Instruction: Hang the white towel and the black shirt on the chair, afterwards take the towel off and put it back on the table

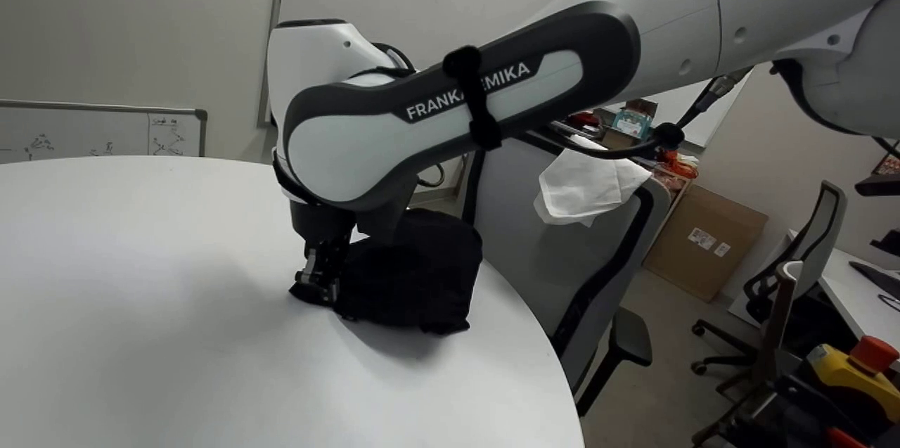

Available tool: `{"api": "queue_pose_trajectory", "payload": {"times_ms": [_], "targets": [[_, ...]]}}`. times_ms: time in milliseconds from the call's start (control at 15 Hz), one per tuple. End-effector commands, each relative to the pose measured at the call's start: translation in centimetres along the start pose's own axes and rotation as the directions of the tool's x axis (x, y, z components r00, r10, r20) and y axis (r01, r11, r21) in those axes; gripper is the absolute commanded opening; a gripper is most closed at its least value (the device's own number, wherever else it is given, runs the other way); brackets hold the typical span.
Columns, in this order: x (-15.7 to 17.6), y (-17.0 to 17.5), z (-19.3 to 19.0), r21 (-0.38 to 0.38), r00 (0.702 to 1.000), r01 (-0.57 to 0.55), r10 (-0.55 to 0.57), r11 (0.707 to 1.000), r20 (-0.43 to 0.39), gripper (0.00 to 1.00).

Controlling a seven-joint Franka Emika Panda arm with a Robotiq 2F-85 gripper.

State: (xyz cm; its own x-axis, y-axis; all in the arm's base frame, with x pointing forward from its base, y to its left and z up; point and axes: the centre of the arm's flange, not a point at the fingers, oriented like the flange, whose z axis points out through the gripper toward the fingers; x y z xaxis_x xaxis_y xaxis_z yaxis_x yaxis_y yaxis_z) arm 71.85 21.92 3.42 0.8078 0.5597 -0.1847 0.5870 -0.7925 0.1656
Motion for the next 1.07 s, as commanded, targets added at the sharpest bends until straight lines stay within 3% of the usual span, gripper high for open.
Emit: {"api": "queue_pose_trajectory", "payload": {"times_ms": [0,400,600,800,1000], "targets": [[0.3,0.9,-3.0,0.017,0.998,-0.052,0.052,0.999,-0.037,0.00],[-2.9,2.8,-13.7,0.056,0.969,-0.160,0.168,0.985,-0.183,0.00],[-5.2,3.3,-19.2,0.083,0.939,-0.223,0.237,0.971,-0.249,0.00],[-7.2,4.9,-23.9,0.105,0.891,-0.301,0.319,0.948,-0.325,0.00],[-9.7,6.9,-28.4,0.134,0.816,-0.391,0.410,0.911,-0.408,0.00]]}}
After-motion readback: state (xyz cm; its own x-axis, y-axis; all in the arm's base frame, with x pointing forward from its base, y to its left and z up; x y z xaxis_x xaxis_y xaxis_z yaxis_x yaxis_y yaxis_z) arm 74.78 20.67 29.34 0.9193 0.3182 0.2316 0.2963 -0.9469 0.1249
